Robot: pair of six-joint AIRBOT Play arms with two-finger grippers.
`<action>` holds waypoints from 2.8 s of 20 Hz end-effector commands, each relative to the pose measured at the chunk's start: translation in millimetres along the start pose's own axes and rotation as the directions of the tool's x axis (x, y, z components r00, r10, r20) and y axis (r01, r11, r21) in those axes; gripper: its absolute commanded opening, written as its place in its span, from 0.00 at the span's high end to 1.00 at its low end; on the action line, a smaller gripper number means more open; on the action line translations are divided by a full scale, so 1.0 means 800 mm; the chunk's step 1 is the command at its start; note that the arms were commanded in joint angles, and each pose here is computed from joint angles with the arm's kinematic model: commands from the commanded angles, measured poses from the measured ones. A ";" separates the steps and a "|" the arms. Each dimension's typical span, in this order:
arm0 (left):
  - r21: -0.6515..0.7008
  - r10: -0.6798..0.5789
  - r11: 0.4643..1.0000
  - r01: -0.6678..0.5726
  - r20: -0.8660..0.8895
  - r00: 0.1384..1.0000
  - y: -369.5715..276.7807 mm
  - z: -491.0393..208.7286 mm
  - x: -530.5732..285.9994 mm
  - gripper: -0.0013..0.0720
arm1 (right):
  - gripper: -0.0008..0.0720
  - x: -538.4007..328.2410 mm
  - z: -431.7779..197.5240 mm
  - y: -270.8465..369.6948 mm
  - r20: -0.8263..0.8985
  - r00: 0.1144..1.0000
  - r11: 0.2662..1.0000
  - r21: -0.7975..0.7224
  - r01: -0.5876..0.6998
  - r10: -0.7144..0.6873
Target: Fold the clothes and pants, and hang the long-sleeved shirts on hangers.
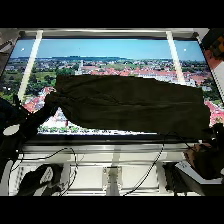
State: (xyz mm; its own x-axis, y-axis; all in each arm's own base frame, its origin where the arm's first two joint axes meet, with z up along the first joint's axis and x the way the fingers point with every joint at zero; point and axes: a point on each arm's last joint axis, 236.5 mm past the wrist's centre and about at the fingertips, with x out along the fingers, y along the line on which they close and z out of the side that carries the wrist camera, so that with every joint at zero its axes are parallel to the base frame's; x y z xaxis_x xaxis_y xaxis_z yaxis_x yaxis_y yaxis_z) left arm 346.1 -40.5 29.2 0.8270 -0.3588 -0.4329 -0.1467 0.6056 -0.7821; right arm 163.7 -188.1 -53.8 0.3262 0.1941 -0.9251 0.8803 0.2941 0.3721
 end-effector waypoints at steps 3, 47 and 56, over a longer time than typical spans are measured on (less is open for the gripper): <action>0.006 -0.013 1.000 0.014 -0.018 1.000 -0.005 -0.006 0.000 0.95 | 0.38 -0.012 0.025 -0.071 0.082 0.996 0.973 0.230 0.025 -0.045; 0.040 -0.102 0.994 0.102 0.004 0.995 -0.047 0.000 -0.017 0.95 | 0.44 0.063 0.078 -0.022 0.038 0.970 0.941 0.236 -0.241 0.239; 0.035 -0.092 0.995 0.092 0.018 0.996 -0.044 0.004 -0.016 0.95 | 0.96 0.082 0.079 0.010 0.023 0.973 0.958 0.169 -0.231 0.231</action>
State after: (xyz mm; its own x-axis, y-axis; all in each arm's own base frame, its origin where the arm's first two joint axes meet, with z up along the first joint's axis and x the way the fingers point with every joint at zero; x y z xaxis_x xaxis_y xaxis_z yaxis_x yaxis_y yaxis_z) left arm 341.3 -56.6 63.6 0.8421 -0.4098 -0.3507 -0.0446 0.5950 -0.8025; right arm 207.2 -235.9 -118.3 0.5212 0.2259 -0.8230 0.8334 0.0730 0.5478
